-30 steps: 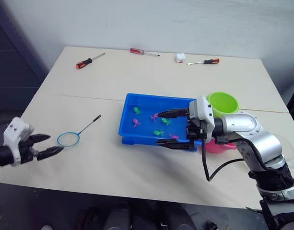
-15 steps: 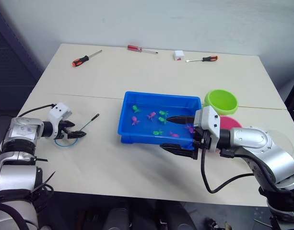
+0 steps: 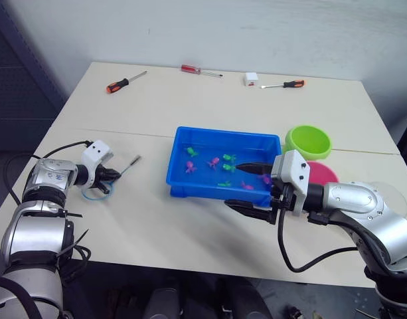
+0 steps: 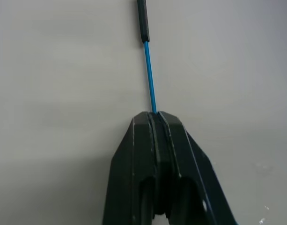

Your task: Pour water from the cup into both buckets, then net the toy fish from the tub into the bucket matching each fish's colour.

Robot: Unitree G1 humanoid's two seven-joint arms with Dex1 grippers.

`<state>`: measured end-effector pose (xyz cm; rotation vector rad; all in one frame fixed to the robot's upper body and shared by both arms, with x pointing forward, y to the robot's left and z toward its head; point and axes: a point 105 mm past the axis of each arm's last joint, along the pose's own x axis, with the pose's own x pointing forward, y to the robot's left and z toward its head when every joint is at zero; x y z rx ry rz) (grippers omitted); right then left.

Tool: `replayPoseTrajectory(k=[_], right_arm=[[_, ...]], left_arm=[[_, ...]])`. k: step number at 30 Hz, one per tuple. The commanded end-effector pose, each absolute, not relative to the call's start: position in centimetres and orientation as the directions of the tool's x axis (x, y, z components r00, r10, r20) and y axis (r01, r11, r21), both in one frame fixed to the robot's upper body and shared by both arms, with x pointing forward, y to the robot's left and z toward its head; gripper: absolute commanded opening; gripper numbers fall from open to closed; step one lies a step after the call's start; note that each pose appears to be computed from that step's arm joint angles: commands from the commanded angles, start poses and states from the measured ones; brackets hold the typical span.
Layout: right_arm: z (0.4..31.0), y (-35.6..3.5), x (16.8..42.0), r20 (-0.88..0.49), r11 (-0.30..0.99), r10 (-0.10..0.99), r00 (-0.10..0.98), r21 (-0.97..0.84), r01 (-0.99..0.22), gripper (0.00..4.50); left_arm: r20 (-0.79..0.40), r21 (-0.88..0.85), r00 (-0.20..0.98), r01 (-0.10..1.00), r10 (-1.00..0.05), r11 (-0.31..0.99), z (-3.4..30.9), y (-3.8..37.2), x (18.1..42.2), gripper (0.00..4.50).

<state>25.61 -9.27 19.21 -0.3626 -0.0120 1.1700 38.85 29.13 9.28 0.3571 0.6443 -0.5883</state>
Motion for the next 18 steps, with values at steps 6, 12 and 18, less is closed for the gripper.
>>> replayPoseTrajectory(k=[6,12,18], right_arm=[[21.0,-9.7,24.9,-0.181,0.268,0.925,0.335,-0.317,-0.91,4.5],[23.5,-10.0,25.6,-0.157,0.242,0.94,0.302,-0.315,-0.918,4.5],[25.2,-9.3,26.4,-0.197,0.167,0.951,0.237,-0.317,-0.934,4.5]], left_arm=[[-0.5,0.105,0.621,0.736,-0.604,0.669,15.1,29.1,37.5,0.01],[-0.48,0.238,0.353,0.933,-0.803,0.269,20.4,21.9,31.8,0.01],[-0.52,0.361,0.22,0.932,-0.825,0.021,21.2,14.2,29.2,0.01]])
